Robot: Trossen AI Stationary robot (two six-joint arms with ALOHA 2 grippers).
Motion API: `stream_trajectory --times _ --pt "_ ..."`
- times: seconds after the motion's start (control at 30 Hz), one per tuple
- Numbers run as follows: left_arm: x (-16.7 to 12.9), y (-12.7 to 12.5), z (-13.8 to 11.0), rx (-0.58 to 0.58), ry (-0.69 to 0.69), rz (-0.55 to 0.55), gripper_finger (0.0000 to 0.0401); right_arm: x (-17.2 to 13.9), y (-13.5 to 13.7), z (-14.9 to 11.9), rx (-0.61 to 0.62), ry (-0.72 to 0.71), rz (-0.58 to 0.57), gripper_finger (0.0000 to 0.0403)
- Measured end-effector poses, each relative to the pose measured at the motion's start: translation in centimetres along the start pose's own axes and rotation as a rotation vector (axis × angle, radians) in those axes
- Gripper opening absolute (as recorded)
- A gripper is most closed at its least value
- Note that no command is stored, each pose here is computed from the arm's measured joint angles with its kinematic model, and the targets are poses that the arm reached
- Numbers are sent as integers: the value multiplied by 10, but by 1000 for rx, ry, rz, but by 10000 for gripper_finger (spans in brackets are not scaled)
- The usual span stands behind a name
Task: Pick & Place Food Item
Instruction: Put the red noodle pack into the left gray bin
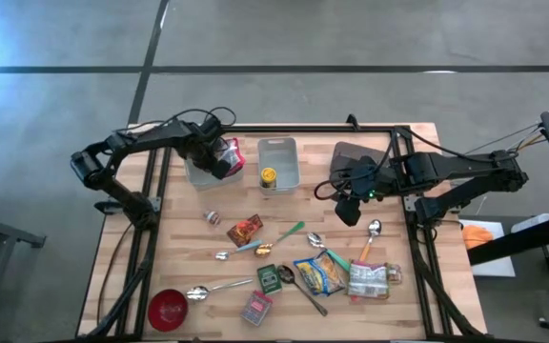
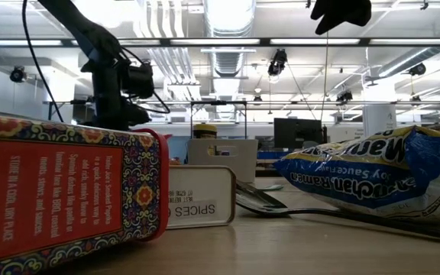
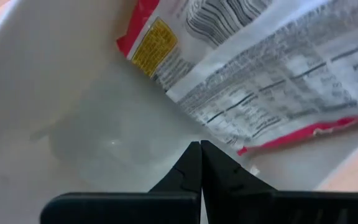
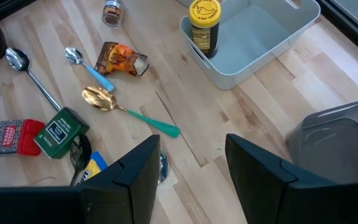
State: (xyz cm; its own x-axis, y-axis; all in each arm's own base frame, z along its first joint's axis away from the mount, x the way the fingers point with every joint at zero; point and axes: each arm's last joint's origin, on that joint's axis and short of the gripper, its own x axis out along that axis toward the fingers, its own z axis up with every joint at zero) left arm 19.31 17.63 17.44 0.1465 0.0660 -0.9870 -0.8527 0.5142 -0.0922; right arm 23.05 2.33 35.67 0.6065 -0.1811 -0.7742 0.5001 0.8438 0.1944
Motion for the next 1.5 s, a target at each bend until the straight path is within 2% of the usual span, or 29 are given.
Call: stream_trajectory --times 0.13,0.57,0.9,1.27,1.4,1.5 --pt "4 -2 1 -28 -42 -15 0 0 0 0 4 2 3 178" --pt "21 -6 -3 -19 -15 -6 0 0 0 0 7 7 10 178" --pt "22 -13 3 -22 -66 -28 0 -1 2 -2 18 11 16 178" --pt "21 -19 7 46 -111 -113 0 -3 8 -7 24 18 34 178" --pt "23 -23 8 69 -107 -200 0 -3 8 -7 24 17 34 178" --pt "22 -22 8 56 -101 -195 0 -3 8 -6 24 17 34 178"
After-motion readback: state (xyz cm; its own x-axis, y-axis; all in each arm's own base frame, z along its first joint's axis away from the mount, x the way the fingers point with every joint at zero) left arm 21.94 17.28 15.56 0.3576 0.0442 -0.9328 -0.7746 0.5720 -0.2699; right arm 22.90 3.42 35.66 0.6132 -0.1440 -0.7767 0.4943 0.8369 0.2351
